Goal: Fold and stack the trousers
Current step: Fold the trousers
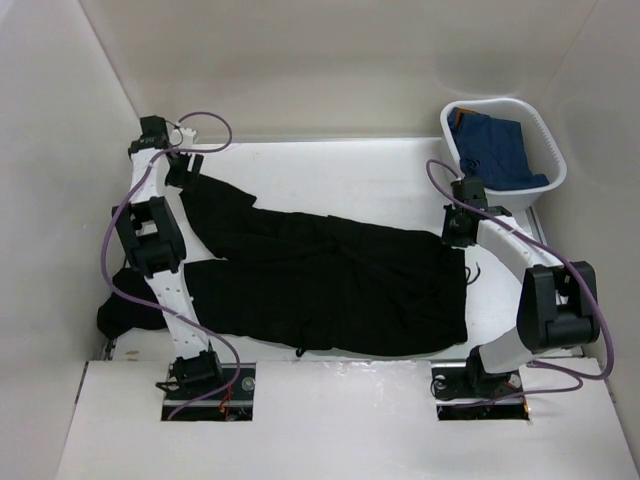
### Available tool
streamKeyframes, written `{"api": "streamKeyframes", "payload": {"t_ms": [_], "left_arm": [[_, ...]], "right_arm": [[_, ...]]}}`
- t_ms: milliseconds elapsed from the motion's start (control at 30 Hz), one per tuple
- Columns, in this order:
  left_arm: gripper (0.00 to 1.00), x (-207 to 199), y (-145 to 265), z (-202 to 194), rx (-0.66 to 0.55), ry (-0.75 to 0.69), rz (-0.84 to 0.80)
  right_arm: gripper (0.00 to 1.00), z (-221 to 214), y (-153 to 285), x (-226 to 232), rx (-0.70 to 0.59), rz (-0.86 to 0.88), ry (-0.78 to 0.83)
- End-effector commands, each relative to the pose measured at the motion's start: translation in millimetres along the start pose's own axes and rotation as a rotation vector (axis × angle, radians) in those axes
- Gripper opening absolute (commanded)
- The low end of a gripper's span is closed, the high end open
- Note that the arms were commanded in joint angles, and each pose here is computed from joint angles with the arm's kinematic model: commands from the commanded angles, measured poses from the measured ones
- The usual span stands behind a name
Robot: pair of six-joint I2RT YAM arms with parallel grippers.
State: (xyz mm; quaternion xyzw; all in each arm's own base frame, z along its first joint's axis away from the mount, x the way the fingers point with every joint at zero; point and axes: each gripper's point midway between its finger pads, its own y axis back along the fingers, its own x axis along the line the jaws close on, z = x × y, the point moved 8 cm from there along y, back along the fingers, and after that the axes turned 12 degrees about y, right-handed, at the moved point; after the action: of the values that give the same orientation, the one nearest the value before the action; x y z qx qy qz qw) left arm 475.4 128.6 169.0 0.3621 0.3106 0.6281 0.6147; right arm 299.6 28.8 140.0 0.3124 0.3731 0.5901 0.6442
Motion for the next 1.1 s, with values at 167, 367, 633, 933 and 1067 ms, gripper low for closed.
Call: {"api": "streamKeyframes", "payload": {"t_ms": [167,367,633,933,1067], "left_arm": [[0.78,-24,-44,40,-0.141,0.06,-0.081],[0.76,-8,-85,31,-0.078,0.109,0.116],[0.49,-47,-115,-16,0.179,-0.086,-0.123],[0.0,-21,-81,11,0.03,-0.053,0.044],[0.0,6,-43,29,-0.058,0.013,0.101]], "right_arm": [[0.17,14,-5,0,-0.047,-0.022,0.022],[0.17,13,-1,-1,-0.052,-0.034,0.018],[0.61,20,7,-7,-0.063,-0.054,0.012],[0.89,21,5,-15,0.036,-0.119,0.086],[1.0,1,-10,-19,0.183,-0.115,0.153]]}}
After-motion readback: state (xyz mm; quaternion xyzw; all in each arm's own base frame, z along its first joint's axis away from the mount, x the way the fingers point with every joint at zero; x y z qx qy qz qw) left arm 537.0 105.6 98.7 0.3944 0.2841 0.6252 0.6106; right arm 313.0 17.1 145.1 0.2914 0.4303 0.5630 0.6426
